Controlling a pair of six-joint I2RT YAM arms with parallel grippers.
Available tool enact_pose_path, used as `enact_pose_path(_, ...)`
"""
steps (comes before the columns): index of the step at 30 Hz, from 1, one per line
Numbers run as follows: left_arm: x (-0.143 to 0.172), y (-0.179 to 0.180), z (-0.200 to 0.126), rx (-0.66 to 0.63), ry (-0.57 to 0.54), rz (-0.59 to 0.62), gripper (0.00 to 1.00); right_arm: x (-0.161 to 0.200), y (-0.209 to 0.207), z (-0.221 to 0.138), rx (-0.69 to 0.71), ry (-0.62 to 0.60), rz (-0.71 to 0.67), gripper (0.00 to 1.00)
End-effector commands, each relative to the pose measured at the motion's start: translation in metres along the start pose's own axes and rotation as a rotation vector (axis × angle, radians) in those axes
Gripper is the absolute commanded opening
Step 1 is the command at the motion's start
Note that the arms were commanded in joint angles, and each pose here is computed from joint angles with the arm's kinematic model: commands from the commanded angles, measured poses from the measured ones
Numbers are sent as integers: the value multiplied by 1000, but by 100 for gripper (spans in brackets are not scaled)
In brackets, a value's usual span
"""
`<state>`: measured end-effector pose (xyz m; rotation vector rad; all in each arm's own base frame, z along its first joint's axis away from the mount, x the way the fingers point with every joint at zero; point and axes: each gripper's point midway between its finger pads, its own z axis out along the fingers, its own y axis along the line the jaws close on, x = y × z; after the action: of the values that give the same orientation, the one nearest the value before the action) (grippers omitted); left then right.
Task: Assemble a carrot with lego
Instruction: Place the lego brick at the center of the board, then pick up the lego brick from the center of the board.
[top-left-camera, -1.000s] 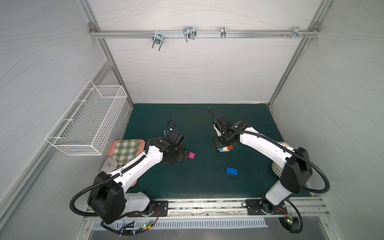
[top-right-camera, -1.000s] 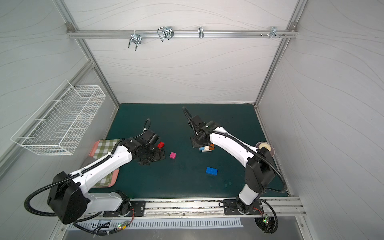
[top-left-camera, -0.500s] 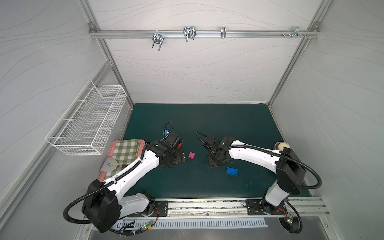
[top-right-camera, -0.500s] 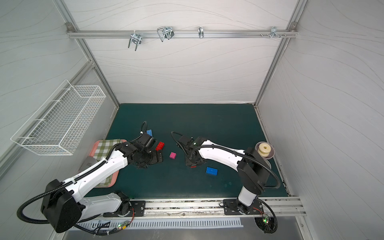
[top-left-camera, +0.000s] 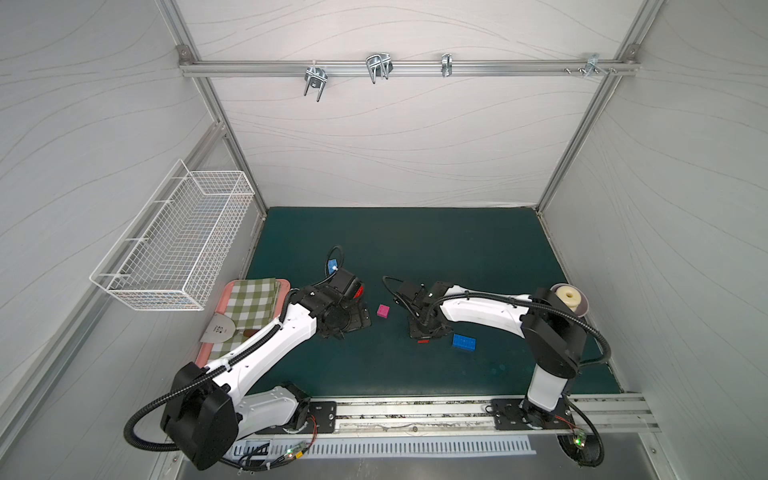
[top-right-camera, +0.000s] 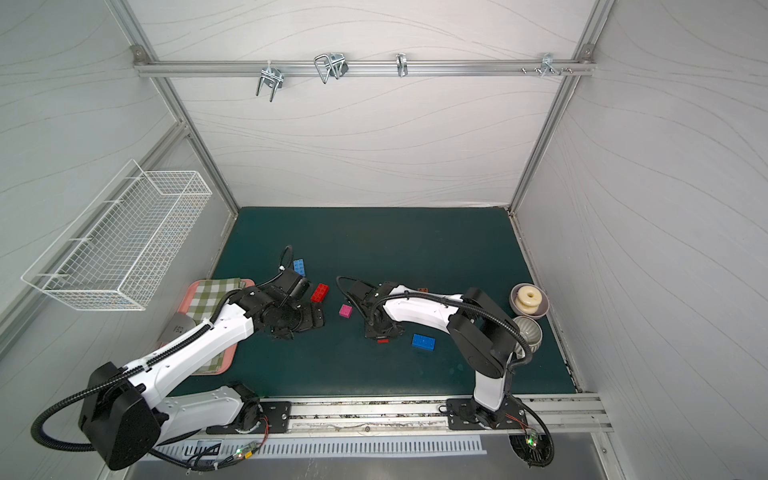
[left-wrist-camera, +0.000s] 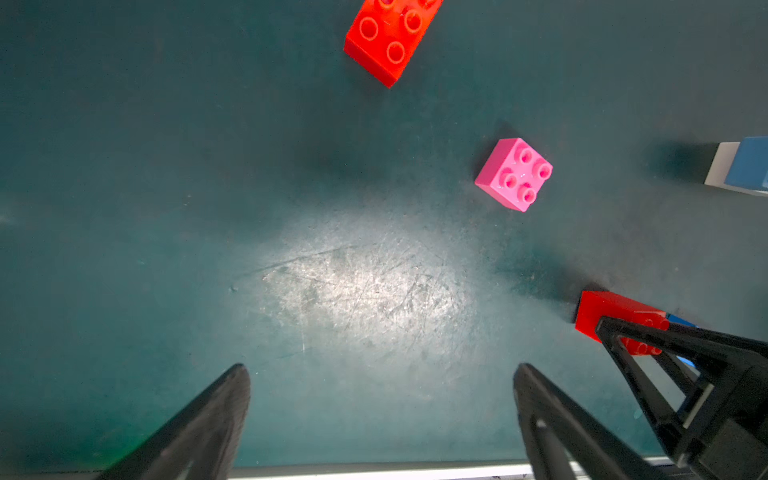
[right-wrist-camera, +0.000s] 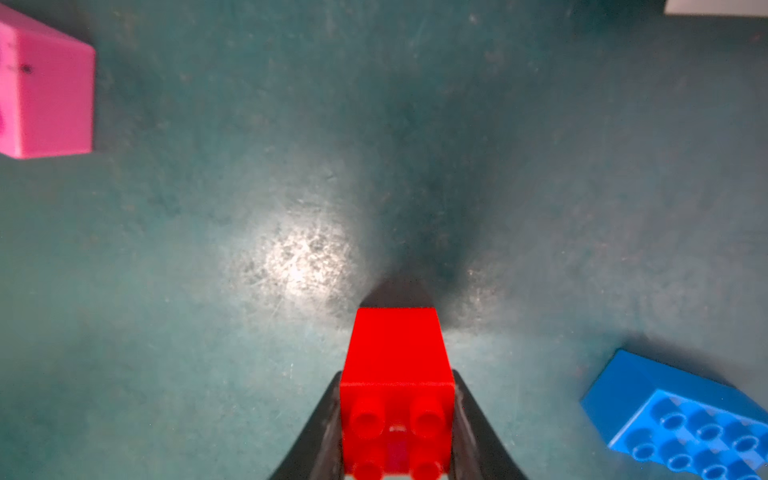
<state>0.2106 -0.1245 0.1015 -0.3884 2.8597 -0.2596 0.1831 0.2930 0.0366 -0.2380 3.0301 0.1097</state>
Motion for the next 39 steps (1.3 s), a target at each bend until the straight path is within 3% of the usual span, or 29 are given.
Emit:
enact_pose_path(1,-5,3,-6,-7,-30,-19,99,5,5,5,-6,21,22,54)
enact_pose_path(5,-4,4,-7,-7,-31,-17,99,4,7,-4,-22,19,23,68)
enact_pose_path(17,-5,2,-8,6,-39,-6,99,-1,-41,-84,-32,-109,61,80)
enact_pose_path(26,-6,-6,-6,36,-31,18,99,20,-109,-55,-48,9,247,90)
enact_pose_path(31,-6,-8,-4,44,-24,24,99,20,-121,-41,-44,39,273,94)
enact_pose_path(39,-6,-9,-2,41,-21,21,99,28,-125,-15,-50,96,324,91)
